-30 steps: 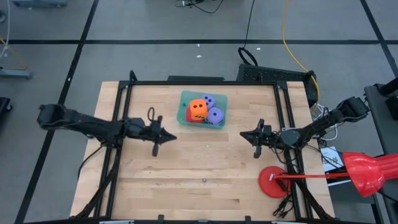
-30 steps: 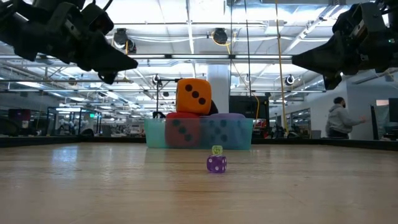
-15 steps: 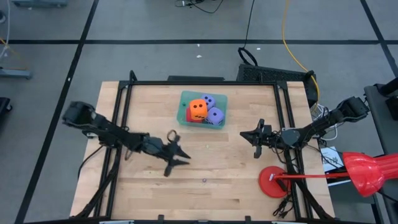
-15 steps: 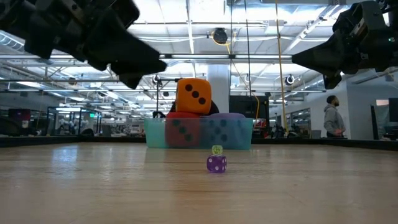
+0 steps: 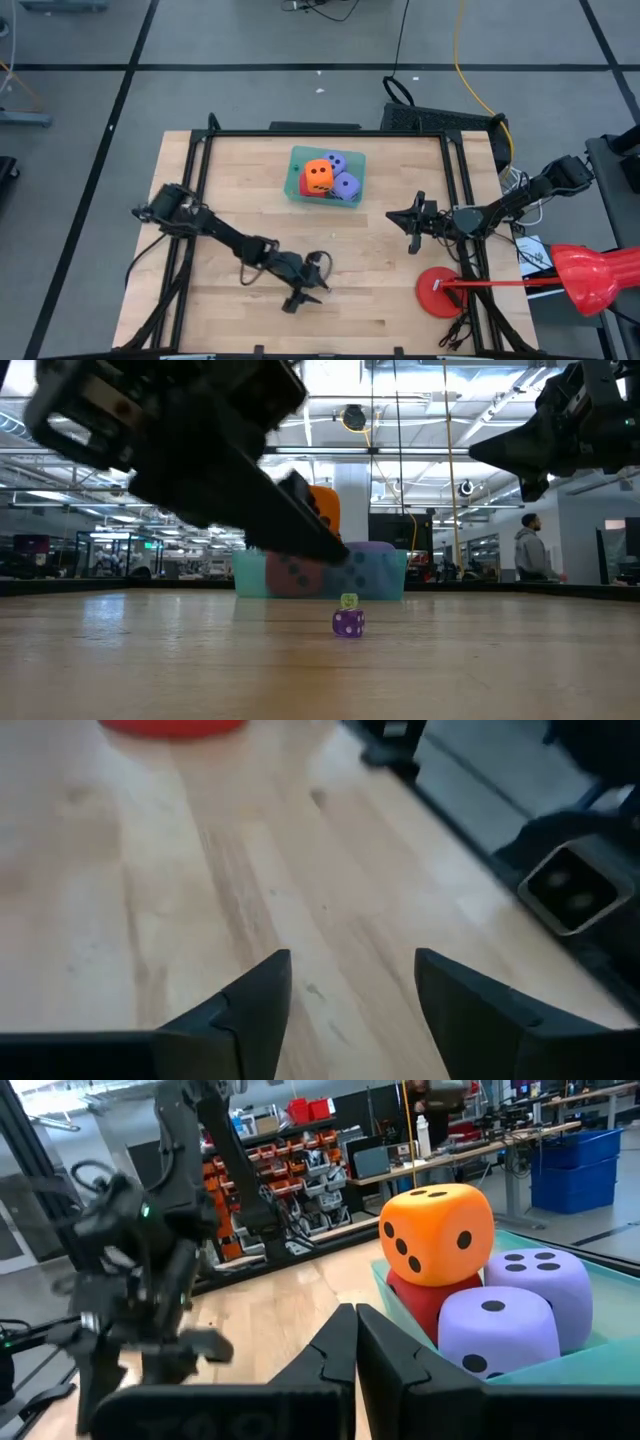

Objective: Pick & Place Dice
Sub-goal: Put the small purple dice into the blue bin

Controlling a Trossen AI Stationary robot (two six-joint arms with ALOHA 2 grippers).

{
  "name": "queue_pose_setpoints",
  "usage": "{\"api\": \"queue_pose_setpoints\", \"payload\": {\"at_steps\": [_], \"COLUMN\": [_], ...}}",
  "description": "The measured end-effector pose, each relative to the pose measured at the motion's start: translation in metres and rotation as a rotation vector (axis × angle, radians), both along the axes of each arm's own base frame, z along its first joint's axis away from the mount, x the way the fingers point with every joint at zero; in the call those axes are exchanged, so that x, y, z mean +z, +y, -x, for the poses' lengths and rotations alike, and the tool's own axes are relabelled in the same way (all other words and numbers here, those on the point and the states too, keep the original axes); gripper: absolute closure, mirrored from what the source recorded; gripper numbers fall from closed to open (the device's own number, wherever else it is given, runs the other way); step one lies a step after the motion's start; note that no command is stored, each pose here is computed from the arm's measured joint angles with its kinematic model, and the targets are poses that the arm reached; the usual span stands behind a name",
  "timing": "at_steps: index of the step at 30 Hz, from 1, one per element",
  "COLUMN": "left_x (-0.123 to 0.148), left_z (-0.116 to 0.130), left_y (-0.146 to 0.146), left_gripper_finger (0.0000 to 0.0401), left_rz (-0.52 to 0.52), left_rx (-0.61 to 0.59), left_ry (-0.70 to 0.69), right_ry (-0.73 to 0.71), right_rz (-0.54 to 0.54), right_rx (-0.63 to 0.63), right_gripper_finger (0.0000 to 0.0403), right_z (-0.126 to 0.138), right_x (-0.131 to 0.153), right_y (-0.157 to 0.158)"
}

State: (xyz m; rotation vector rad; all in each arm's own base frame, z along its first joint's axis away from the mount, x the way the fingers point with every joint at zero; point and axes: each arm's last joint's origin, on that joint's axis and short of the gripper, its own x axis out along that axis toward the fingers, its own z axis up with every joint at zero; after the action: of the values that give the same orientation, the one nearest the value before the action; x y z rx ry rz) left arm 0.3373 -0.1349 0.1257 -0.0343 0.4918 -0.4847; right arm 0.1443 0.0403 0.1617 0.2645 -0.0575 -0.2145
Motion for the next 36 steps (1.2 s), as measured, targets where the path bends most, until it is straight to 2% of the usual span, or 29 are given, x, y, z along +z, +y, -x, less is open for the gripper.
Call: {"api": "queue_pose_setpoints", "payload": {"at_steps": [7, 13, 17, 22, 30, 36], "left_x": [-0.019, -0.025, -0.028, -0.029, -0.034, -0.031], "left_z": [-0.033, -0.036, -0.035, -0.035, -0.031, -0.033], "left_y": [-0.002, 0.009, 0.012, 0.01, 0.003, 0.002], "left_gripper_finger": [0.0178, 0.019, 0.0205, 0.0232, 0.0279, 0.0344], "left_rz": [-0.08, -0.117, -0.11, -0.095, -0.138, -0.143], "left_rx": [0.052, 0.073, 0.039, 0.02, 0.013, 0.035], "left_ry": [0.117, 0.182, 0.223, 0.214, 0.231, 0.191], "right_ry": [-0.014, -0.009, -0.006, -0.005, -0.006, -0.006], "right_rz": [-0.006, -0.006, -0.002, -0.001, -0.002, -0.005], "right_rx": [0.003, 0.011, 0.029, 0.028, 0.027, 0.027], "right_gripper_finger": [0.0399, 0.0399, 0.0399, 0.0399, 0.0399, 0.0399], "right_z": [0.0, 0.0, 0.0, 0.0, 0.0, 0.0], "right_x": [0.001, 0.001, 0.001, 0.0, 0.001, 0.0], "right_y": [0.0, 0.0, 0.001, 0.001, 0.001, 0.001]}}
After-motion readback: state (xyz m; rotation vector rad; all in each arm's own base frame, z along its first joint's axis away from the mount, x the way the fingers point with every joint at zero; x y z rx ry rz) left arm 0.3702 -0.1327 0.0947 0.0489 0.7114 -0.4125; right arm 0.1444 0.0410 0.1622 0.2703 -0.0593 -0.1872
